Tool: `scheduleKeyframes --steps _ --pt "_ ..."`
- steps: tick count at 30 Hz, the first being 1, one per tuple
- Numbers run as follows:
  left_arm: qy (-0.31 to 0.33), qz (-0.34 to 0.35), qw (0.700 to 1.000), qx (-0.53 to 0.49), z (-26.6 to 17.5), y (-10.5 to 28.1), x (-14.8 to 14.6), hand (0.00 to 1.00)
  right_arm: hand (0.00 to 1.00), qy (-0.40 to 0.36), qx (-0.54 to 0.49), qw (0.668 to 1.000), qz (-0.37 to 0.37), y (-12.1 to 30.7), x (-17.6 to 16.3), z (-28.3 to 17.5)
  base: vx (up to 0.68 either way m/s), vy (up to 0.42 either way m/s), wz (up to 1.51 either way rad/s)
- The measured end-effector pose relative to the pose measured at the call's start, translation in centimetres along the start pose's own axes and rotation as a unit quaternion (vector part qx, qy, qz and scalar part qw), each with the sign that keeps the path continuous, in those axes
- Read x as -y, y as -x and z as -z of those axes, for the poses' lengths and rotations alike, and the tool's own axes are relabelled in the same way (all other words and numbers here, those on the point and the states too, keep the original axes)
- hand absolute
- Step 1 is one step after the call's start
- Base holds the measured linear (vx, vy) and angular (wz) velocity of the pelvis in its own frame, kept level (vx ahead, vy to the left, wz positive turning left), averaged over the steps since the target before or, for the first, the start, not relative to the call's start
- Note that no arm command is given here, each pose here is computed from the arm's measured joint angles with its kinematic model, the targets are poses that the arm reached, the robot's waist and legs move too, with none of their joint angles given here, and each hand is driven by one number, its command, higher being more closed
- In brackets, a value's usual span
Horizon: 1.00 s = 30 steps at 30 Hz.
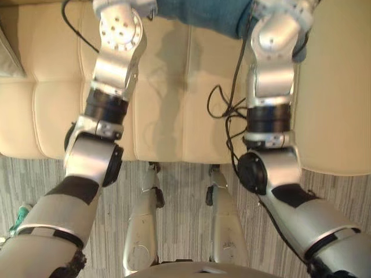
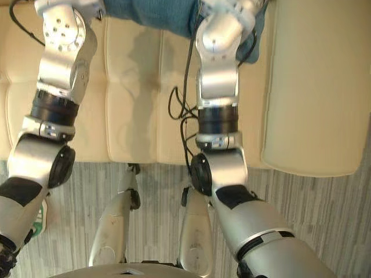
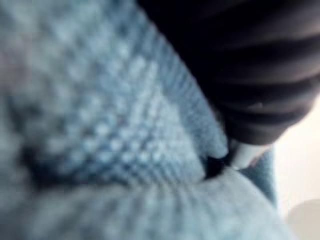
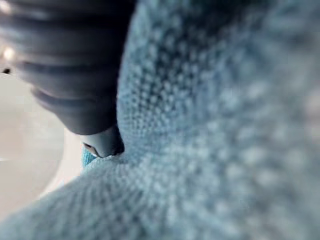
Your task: Pick up cushions and gather them together orderly.
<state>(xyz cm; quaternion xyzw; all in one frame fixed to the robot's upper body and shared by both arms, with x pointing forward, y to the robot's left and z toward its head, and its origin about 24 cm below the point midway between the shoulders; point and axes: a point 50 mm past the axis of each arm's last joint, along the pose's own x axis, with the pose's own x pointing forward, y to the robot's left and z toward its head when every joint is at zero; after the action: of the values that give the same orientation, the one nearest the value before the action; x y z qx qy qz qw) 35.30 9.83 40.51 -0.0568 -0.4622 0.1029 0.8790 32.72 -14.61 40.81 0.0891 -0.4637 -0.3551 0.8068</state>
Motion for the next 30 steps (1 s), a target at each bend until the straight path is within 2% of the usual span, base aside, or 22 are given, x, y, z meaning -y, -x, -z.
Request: scheduleKeyframes --steps 2,6,11,13,15,19,24,30 --pt "0.019 -0.004 1.0 -0.002 -1.0 -0.6 0.8 0.0 0.0 -0.014 0.0 1.0 0.024 -1.7 -0.2 -1.4 -0.04 -0.01 0.27" --pt "0.037 -0.004 0.999 -0.015 -0.9 -0.4 1.4 0.0 0.0 -0.023 -0.006 0.999 0.038 -2.4 0.2 -1.6 -0.01 0.023 0.13" --pt "0.047 0.011 0.998 -0.027 -0.6 -0.6 1.1 0.0 0.0 -0.042 -0.017 0.999 0.01 -3.2 0.6 -1.6 -0.01 0.056 -0.02" --pt "0.048 0.013 0.997 -0.064 1.0 -0.1 0.9 0.0 0.0 -0.038 -0.031 0.999 -0.01 -2.9 0.5 -0.8 -0.01 0.035 0.02" --pt "0.067 -0.004 0.989 -0.132 4.6 2.1 -0.1 0.0 0.0 0.001 -0.056 0.997 -0.049 -1.4 0.9 1.9 0.02 0.032 -0.05" --pt "0.077 -0.024 0.98 -0.181 7.6 4.3 -1.9 0.0 0.0 0.004 -0.069 0.995 -0.073 0.2 1.7 3.3 0.04 -0.016 0.01" --pt "0.07 -0.033 0.976 -0.205 9.6 6.7 -3.8 0.0 0.0 0.005 -0.083 0.992 -0.091 1.1 2.9 4.6 0.02 -0.119 0.01" --pt "0.047 -0.04 0.979 -0.196 9.7 6.7 -5.7 0.0 0.0 -0.005 -0.086 0.991 -0.102 1.4 5.0 5.5 -0.04 -0.144 -0.1"
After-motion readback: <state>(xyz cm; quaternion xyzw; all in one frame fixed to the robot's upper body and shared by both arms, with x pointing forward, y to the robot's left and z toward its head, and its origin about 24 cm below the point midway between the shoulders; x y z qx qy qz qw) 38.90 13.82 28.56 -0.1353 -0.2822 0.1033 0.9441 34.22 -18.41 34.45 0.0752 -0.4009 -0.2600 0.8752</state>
